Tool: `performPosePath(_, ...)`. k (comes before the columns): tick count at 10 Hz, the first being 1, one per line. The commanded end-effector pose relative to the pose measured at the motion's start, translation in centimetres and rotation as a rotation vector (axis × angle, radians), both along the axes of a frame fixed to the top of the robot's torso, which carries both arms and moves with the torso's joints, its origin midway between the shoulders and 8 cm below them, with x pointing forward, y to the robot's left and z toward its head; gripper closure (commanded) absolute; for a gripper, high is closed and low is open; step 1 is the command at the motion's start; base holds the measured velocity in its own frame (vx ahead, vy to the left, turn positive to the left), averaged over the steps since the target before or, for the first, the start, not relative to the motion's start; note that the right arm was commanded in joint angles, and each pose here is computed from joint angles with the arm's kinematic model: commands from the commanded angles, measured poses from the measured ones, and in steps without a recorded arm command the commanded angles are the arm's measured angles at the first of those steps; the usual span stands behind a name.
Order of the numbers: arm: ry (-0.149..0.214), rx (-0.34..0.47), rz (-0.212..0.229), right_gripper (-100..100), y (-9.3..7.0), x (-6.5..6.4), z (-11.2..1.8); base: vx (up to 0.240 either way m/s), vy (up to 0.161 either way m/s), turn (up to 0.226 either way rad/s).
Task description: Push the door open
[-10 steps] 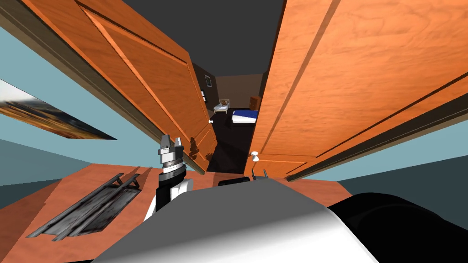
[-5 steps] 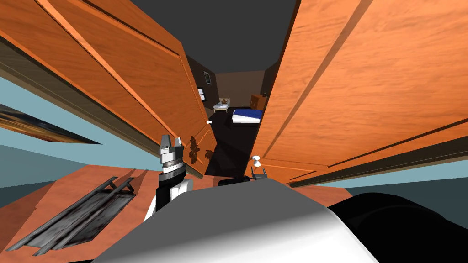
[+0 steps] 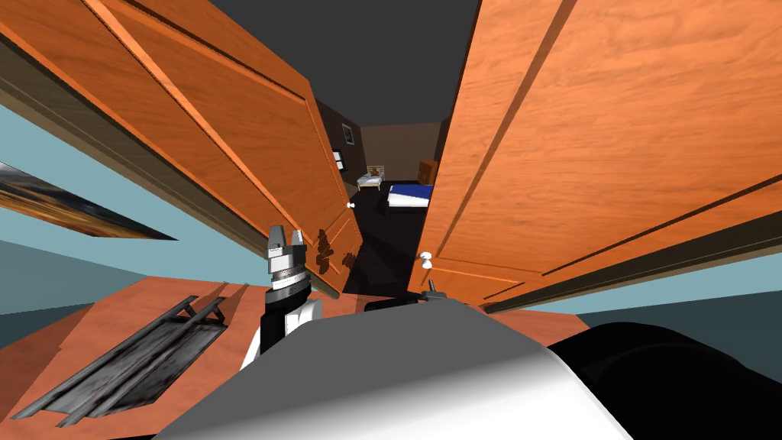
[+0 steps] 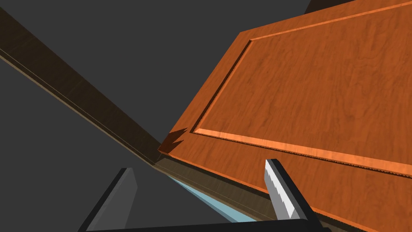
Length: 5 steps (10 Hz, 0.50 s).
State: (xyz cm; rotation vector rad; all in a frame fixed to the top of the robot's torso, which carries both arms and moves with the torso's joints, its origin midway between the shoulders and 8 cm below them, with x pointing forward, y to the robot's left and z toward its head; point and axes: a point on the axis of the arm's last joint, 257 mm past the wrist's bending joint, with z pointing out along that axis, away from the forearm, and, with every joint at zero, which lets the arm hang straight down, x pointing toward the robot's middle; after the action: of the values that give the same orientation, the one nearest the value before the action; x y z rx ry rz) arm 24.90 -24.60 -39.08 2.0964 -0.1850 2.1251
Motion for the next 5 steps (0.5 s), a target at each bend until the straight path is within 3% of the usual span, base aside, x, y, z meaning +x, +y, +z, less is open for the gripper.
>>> performPosePath(1,0.0,0.0,0.0,100,0.0,0.0,0.0,0.0,0.0,0.0)
performPosePath(2,0.007,0.014,-0.044,-100,-0.8,-1.2,-0.1,-0.067,0.099,-0.149)
performPosePath(3,0.01,0.02,-0.062,-100,-1.1,-1.6,-0.1,-0.109,0.179,-0.173)
performPosePath(5,0.009,0.016,-0.053,-100,-1.0,-0.9,-0.1,0.022,0.04,-0.011)
